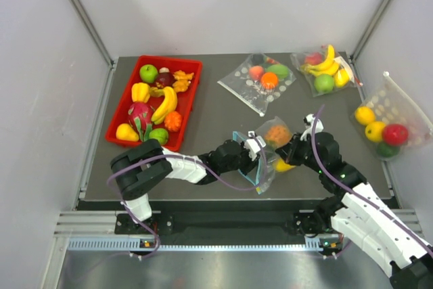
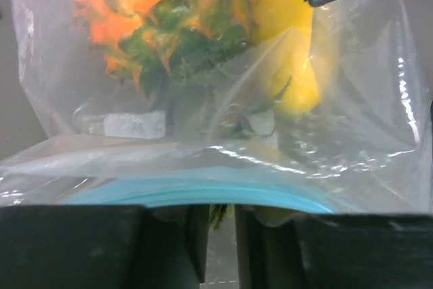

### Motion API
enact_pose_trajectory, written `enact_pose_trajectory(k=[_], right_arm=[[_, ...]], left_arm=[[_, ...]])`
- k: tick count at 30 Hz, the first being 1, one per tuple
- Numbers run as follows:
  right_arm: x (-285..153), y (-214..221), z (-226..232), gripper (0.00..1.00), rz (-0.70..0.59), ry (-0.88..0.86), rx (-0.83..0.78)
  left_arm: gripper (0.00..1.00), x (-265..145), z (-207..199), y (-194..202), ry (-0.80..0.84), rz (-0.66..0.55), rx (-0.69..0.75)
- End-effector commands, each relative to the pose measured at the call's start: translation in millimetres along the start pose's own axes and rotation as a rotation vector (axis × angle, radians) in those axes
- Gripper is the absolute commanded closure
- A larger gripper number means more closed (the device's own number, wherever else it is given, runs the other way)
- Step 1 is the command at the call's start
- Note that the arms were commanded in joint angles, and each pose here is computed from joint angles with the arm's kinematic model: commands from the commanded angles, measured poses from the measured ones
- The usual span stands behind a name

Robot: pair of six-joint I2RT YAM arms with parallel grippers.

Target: Open the zip-top bag and remove the fake food

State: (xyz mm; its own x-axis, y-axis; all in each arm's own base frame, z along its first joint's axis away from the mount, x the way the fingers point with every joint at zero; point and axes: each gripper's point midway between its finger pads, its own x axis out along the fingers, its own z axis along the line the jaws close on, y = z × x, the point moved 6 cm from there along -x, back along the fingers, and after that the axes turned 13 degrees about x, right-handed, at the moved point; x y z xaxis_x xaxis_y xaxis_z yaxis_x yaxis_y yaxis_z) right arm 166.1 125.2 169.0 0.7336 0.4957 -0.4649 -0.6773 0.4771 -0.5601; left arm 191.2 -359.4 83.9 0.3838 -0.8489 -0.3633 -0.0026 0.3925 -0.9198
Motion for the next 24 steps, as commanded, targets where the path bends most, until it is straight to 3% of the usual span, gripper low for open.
enact_pose_trajectory(k=[1,4,24], right_arm=[[4,-7,6,1.0,-0.029,-0.043,0.007],[5,-8,6,1.0,-0.035,-0.044,0.003],[13,-22,-19,1.0,-0.117,0.149,-0.046]], left_arm=[[0.8,4,-1,-13,0.006,-0.039,-0.005],[1.0,0,0,-8,-0.011,-0.015,-0.003],[1.0,-90,3,-15,-0.065,0.029,0.026]])
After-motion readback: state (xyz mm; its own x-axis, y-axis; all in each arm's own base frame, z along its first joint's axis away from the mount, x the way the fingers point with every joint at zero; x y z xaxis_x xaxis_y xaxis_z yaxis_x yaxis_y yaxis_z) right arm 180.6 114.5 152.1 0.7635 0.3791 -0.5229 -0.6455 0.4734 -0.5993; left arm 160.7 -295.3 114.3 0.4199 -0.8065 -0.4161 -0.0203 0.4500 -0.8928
